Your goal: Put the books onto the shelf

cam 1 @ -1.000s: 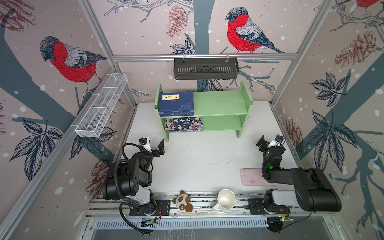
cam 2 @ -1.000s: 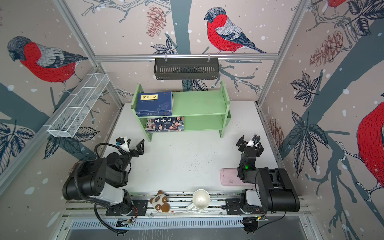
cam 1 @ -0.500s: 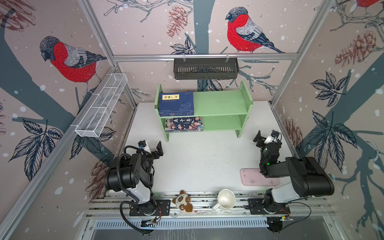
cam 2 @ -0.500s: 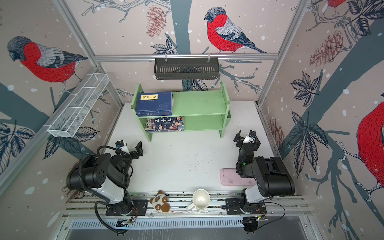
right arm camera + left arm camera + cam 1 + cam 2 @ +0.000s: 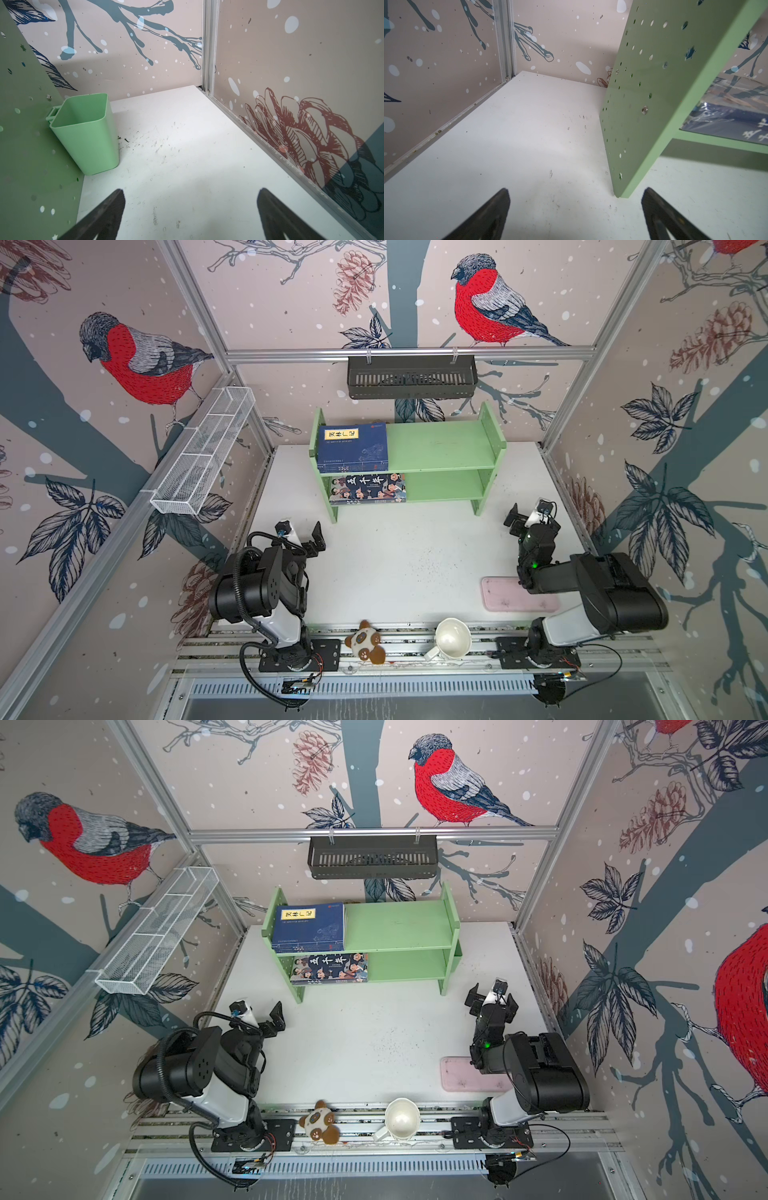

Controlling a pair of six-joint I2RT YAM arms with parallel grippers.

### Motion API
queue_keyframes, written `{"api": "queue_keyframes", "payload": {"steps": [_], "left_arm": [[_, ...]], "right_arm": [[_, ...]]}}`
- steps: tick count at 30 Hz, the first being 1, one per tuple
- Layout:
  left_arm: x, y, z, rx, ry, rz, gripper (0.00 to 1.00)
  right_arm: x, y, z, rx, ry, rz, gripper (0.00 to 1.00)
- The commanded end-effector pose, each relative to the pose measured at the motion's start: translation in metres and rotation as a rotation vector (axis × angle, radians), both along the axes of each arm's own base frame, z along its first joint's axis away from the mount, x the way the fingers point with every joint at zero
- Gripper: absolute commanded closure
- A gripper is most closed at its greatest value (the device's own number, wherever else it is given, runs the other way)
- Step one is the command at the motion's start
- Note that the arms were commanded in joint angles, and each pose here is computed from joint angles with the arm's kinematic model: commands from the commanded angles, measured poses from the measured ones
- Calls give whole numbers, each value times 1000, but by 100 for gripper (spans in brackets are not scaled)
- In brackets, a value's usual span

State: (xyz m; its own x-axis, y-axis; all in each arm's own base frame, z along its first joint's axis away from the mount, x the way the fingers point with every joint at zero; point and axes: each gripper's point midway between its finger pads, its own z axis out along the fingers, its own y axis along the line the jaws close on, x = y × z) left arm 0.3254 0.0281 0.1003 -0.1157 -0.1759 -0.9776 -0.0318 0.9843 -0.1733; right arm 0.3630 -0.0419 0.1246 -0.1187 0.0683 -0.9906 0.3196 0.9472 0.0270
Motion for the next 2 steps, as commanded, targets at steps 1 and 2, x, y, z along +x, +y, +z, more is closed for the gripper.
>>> {"api": "queue_keyframes", "payload": {"steps": [1, 2], "left_arm": [[0, 1, 53, 42, -216, 5, 1], [0, 1, 53, 41, -214, 5, 1]], "right_arm": [[1, -2, 3, 0, -9, -7, 0], [0, -1, 4, -4, -13, -6, 0]]}}
